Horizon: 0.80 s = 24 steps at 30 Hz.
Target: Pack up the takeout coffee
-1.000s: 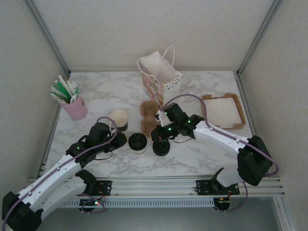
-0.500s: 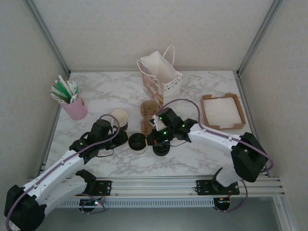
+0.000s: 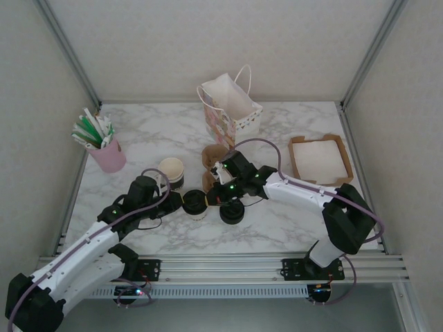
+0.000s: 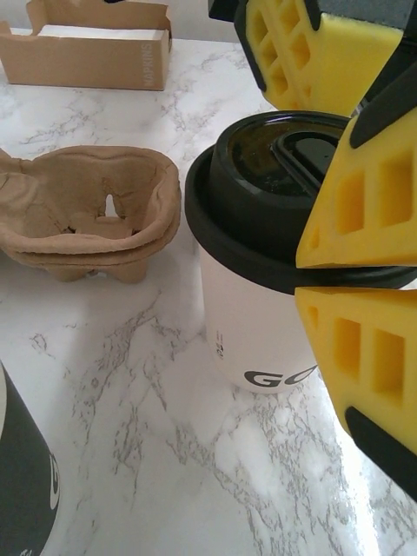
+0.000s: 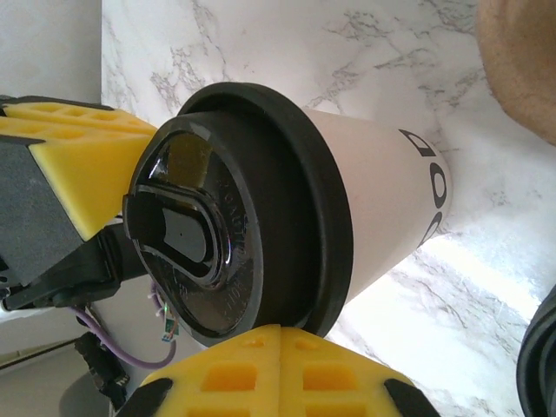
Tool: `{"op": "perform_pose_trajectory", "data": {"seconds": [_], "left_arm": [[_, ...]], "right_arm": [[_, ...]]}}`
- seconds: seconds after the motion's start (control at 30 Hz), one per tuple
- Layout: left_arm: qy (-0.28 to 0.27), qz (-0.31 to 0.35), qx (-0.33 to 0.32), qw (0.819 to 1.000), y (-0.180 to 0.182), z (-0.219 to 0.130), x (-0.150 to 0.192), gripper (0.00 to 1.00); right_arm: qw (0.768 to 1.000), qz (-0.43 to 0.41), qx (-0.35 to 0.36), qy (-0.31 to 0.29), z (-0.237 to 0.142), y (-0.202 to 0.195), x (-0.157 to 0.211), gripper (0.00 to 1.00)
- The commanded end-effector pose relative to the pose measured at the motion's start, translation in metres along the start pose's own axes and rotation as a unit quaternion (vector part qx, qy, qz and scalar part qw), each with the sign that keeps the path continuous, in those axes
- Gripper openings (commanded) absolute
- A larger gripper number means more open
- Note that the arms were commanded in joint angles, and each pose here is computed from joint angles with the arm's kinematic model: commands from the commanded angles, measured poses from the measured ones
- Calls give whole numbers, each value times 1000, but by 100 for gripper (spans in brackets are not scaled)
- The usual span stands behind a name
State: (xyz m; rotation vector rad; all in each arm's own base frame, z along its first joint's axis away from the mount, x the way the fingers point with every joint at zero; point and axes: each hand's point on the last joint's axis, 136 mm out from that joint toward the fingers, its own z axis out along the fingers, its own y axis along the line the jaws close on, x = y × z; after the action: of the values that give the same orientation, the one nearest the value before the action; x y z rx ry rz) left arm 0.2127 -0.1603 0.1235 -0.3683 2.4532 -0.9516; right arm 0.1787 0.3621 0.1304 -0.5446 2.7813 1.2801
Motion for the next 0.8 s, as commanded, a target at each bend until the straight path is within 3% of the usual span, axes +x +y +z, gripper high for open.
{"op": "perform_pose_trajectory", "data": {"seconds": [0.0, 0.5, 0.77], "left_arm": [[19, -3, 11, 1000, 1, -1, 10, 14], [7, -6, -1, 1000, 5, -5, 8, 14], [-36, -3, -10, 999, -7, -25, -13, 29]], "right_arm": [[1000, -15, 6, -3, 4, 2, -8, 2], [1000, -17, 12, -1, 1, 2, -6, 3], [998, -46, 21, -27, -27, 20, -9, 13]]}}
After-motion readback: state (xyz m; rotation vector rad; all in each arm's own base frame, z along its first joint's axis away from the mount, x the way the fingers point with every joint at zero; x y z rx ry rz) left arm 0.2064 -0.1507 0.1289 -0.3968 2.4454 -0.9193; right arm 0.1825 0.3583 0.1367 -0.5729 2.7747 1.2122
